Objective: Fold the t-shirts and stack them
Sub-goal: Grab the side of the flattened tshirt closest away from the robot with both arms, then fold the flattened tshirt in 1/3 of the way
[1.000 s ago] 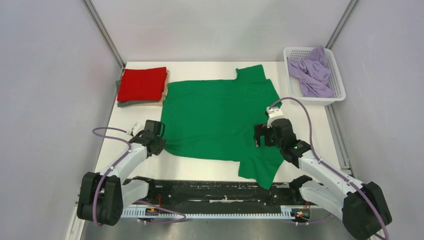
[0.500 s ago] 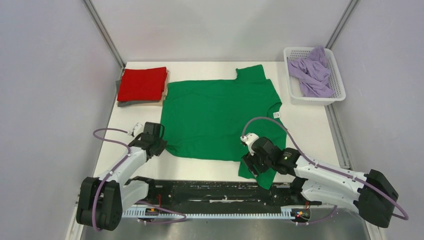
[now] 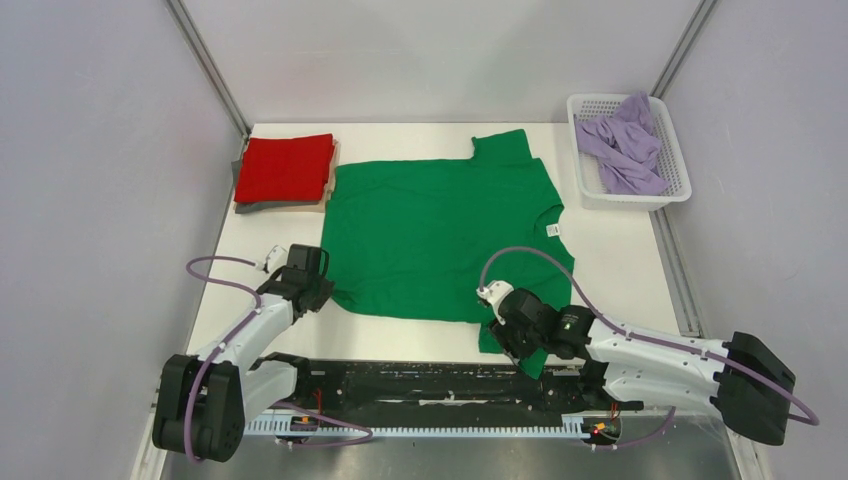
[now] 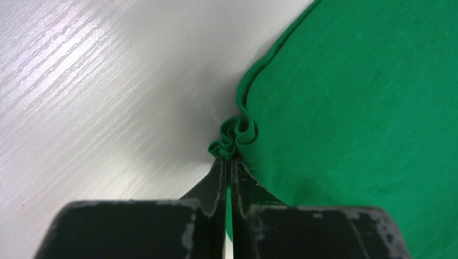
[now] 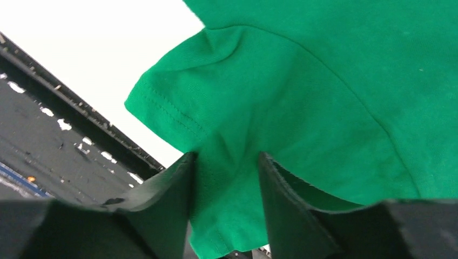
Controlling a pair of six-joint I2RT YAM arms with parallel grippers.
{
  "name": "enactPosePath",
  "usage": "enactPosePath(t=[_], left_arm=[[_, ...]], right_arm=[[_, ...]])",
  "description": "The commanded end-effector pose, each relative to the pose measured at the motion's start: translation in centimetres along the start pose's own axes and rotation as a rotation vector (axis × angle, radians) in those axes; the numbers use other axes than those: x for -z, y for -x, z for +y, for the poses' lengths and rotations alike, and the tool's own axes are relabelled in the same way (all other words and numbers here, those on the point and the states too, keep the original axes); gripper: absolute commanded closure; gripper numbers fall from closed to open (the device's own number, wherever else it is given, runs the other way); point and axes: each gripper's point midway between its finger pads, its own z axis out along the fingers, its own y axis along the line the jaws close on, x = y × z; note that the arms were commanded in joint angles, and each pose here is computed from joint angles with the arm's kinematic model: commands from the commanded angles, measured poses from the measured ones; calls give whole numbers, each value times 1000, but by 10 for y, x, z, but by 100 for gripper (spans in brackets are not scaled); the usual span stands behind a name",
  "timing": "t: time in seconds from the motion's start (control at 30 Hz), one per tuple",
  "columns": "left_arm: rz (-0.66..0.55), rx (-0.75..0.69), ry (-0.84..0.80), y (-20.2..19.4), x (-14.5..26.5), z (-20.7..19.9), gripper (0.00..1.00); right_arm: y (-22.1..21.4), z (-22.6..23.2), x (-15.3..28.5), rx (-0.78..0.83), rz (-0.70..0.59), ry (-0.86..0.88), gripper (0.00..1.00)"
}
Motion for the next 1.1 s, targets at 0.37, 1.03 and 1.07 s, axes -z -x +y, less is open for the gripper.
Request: enactPosePath(t=[0.37,1.03,1.07], left_arm=[[-31,-6,112,-3,26,49,98],[-94,5,-57,31,45,-10,98],[-97,3,-60,33,45,-14,98]], right_arm=[[-43,32,17,-24,177,124,90],[46,-33,46,-92,-51,-262,96],[50,-39,47,-99,-56,-284,96]])
